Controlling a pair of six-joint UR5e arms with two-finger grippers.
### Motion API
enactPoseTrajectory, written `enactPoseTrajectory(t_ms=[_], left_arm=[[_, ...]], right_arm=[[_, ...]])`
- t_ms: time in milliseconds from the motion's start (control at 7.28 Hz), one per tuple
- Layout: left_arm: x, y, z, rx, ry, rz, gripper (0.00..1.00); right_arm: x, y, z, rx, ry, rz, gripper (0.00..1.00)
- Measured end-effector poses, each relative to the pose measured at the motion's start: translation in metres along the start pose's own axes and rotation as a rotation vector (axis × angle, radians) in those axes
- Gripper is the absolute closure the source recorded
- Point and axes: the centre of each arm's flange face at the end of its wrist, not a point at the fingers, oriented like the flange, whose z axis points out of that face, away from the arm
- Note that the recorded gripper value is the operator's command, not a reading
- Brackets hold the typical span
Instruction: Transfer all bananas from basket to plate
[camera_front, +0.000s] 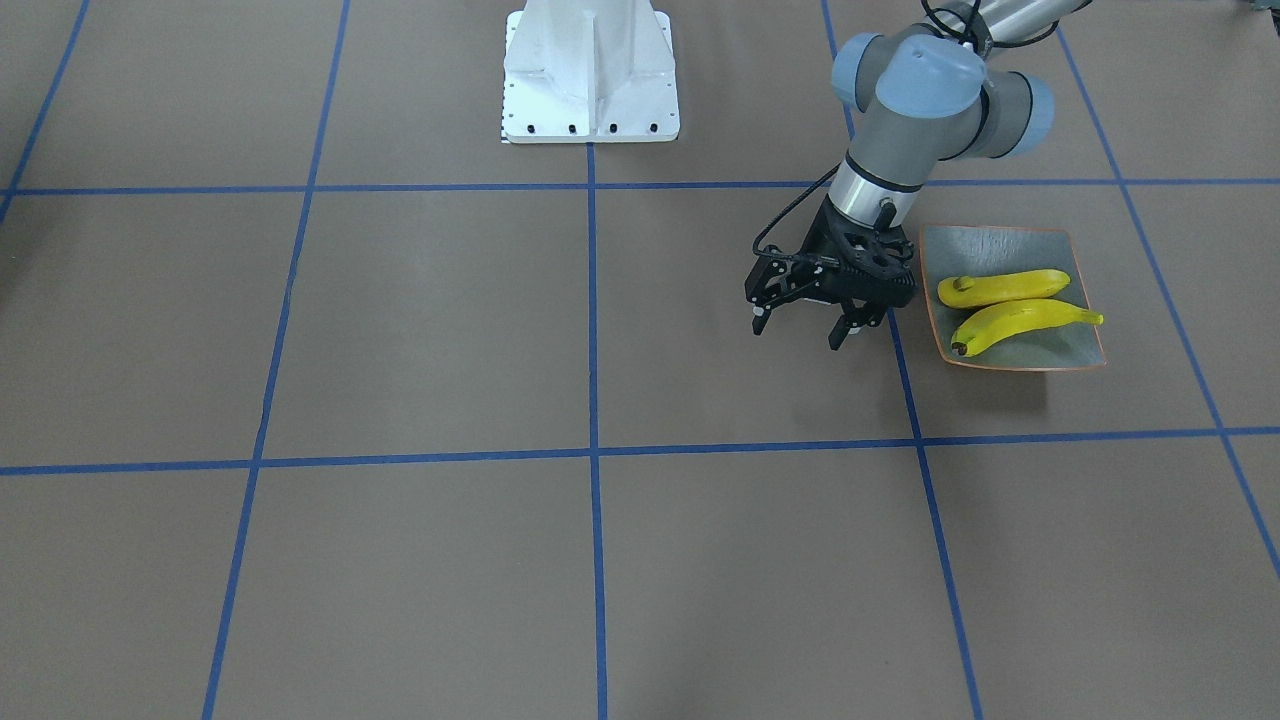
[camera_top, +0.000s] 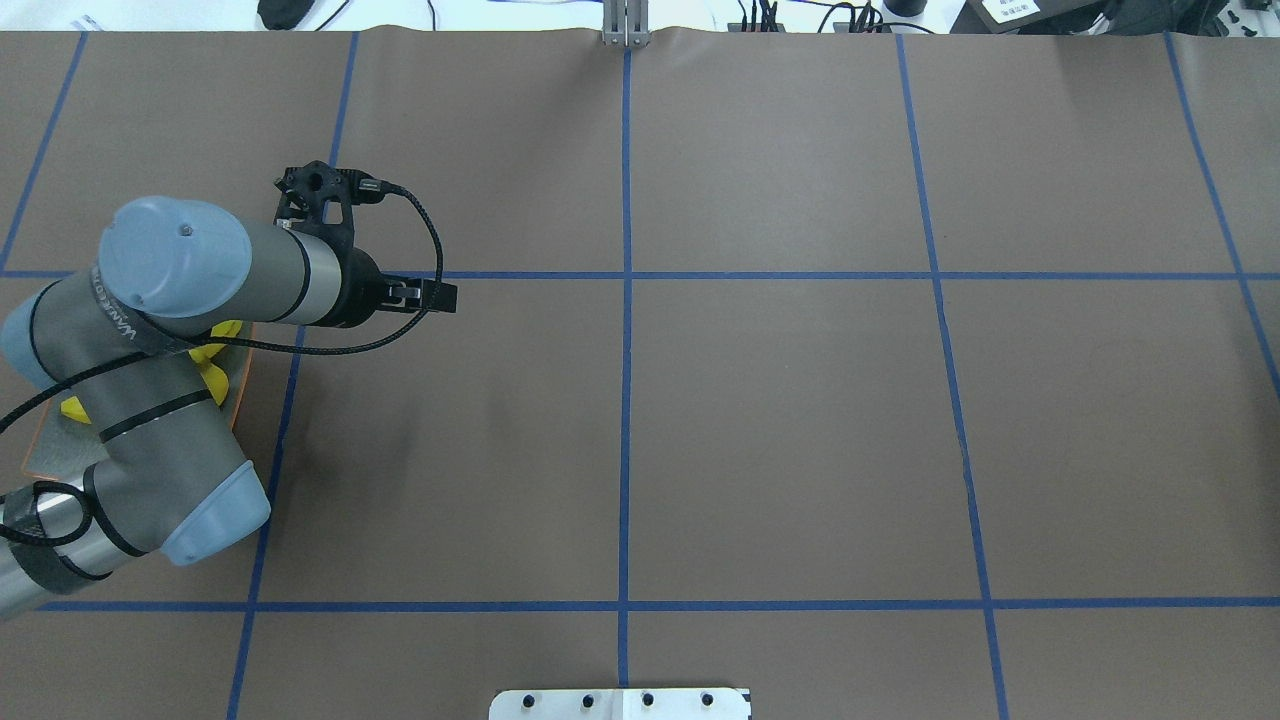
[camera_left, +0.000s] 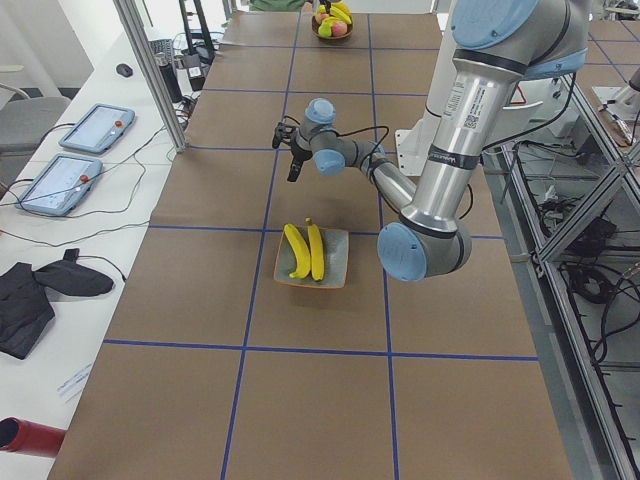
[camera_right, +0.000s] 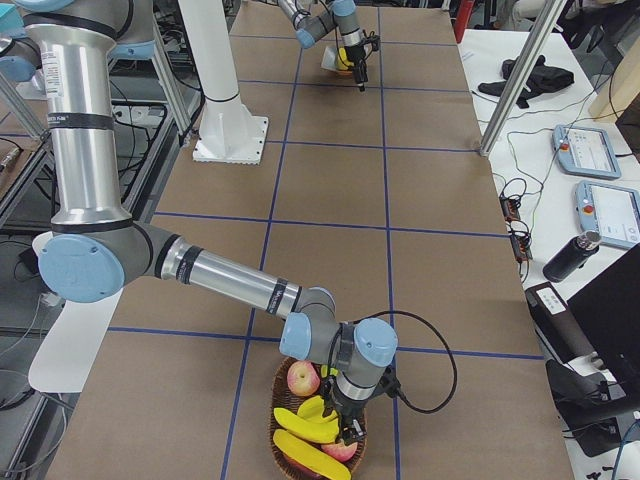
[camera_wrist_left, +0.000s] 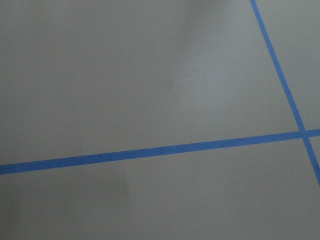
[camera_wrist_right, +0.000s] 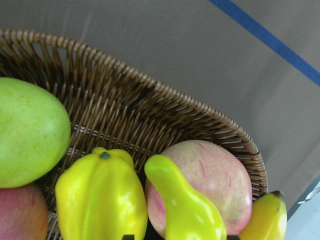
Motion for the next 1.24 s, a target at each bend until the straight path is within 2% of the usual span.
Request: enactPoseTrajectory(t_ms=[275,412,687,1236], left_arm=[[0.000,0.000,0.000,0.000,-0.001,0.000,0.00],[0.000,0.000,0.000,0.000,-0.001,0.000,0.00],[0.000,0.000,0.000,0.000,-0.001,-0.001,0.00],[-0.001,0.000,0.001,-0.001,-0.002,-0.002,0.00]], right_arm=[[0.000,-0.002,-0.002,0.003,0.002,-0.002,0.72],[0.000,-0.003,-0.004,0.006,0.003,-0.004,0.75],[0.001,-0.010,-0.011,0.016,0.009,-0.007,0.88],[0.003,-0.031,-0.033,0.043,0.016,-0.014,0.96]])
